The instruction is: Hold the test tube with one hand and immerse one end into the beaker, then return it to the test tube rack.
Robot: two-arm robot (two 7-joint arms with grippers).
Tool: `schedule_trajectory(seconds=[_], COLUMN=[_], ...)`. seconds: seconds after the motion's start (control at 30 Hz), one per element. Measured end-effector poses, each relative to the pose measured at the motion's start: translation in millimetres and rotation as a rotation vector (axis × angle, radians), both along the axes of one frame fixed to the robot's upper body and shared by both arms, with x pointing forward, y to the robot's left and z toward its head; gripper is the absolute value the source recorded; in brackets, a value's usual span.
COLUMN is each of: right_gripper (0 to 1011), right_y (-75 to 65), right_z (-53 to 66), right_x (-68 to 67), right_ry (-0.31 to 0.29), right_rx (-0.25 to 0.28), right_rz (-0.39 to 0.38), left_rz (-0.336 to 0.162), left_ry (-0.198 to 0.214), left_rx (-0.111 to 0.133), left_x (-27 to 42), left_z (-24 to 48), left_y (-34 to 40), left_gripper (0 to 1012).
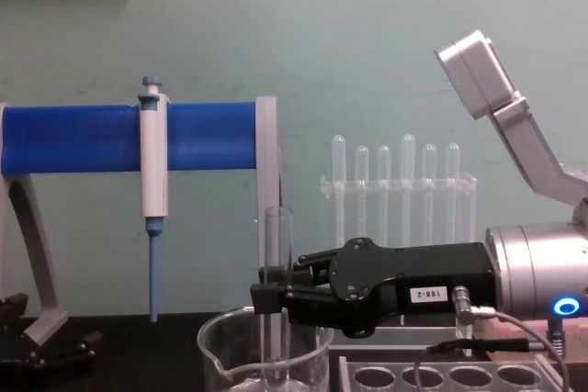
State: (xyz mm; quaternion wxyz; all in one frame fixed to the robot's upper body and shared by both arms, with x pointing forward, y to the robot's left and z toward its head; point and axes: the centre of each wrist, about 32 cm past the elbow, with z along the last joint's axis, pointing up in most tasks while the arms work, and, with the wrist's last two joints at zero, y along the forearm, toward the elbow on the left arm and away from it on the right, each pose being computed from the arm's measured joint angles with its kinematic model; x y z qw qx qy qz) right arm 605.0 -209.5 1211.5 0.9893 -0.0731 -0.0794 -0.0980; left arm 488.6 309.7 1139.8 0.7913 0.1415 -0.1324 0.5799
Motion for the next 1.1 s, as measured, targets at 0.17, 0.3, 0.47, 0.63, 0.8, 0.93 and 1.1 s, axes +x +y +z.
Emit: schedule_trajectory(seconds=[0.17,0.3,0.47,0.63,0.8,0.93,1.1], right_gripper=[241,241,241,241,241,241,239], right_y=[0.0,0.0,0.0,0.0,0.0,0.0,0.0], right_z=[0.1,0.0,0.0,0.0,0.0,0.0,0.0], right_x=[0.0,0.0,0.0,0.0,0.0,0.0,0.0], right_ry=[0.000,0.000,0.000,0.000,0.000,0.000,0.000], right_rx=[0.000,0.000,0.000,0.000,0.000,0.000,0.000], right_rz=[0.000,0.000,0.000,0.000,0.000,0.000,0.000], left_rz=[0.000,0.000,0.000,0.000,0.000,0.000,0.000], left_ry=[0.000,0.000,0.000,0.000,0.000,0.000,0.000], left_rx=[0.000,0.000,0.000,0.000,0.000,0.000,0.000], left_x=[0.0,0.0,0.0,0.0,0.0,0.0,0.0], left_z=[0.0,0.0,0.0,0.0,0.0,0.0,0.0], left_y=[0.0,0.0,0.0,0.0,0.0,0.0,0.0], left_gripper=[1000,1000,1000,1000,1000,1000,1000])
